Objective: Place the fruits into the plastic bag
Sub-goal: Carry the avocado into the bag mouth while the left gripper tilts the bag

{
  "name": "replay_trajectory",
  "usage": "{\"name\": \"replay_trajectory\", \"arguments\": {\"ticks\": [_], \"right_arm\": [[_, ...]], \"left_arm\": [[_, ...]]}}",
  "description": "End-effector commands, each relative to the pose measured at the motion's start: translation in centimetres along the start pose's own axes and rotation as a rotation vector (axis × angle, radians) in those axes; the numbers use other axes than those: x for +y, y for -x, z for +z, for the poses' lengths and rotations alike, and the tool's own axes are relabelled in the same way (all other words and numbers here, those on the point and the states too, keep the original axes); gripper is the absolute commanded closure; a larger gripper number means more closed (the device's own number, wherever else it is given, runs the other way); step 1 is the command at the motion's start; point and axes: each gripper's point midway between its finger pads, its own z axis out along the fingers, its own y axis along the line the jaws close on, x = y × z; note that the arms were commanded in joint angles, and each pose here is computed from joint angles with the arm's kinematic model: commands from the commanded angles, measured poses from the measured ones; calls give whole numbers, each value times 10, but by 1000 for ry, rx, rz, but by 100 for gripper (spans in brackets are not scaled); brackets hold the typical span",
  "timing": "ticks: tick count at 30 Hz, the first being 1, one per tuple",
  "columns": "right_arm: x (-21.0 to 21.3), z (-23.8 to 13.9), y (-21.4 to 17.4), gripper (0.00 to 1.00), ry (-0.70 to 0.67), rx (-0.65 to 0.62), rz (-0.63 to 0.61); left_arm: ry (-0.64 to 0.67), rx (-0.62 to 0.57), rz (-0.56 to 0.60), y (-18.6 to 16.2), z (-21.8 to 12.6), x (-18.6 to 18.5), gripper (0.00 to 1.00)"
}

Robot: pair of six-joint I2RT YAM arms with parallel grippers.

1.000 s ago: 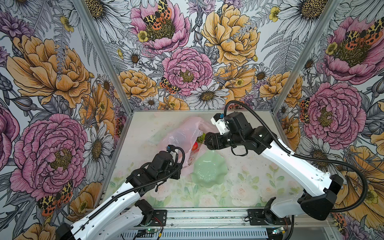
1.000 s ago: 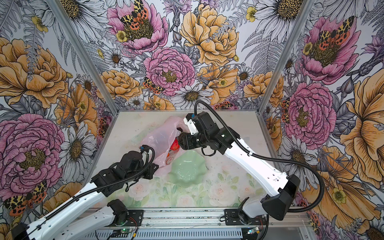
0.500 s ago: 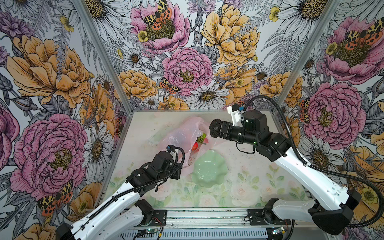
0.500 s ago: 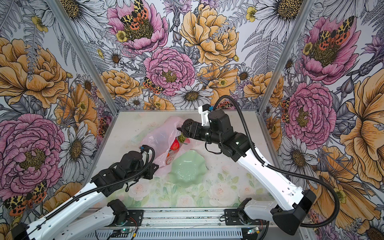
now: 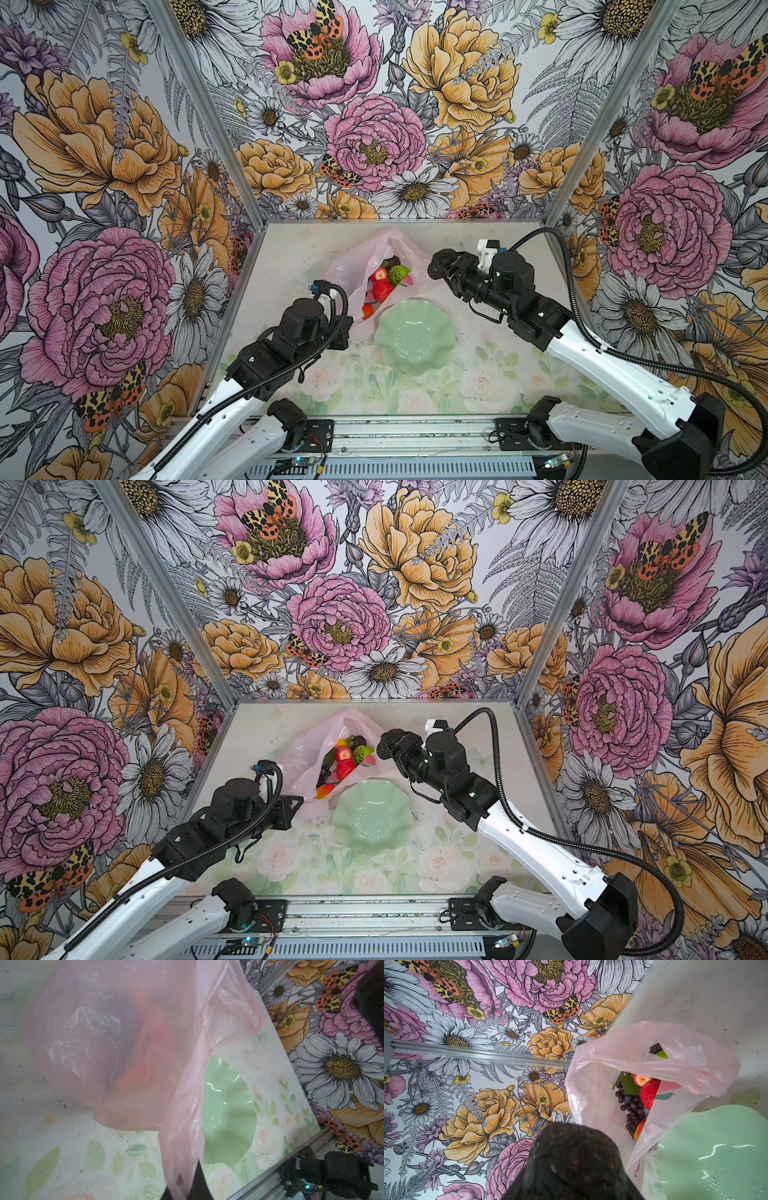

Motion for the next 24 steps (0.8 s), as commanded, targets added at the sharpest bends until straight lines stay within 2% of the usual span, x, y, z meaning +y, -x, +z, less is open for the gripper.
{"name": "replay_trajectory", "arguments": {"ticks": [1,5,24], "right_arm": [[10,9,-4,59,58,1,63],[1,29,-18,59,57,41,101],[-2,110,-71,59,34,253,120]], "left_arm": [[3,-66,-20,21,-17,-3,100],[-12,-77,-19,28,-22,-9,100],[-10,-79,-27,33,-21,-11,100]]}}
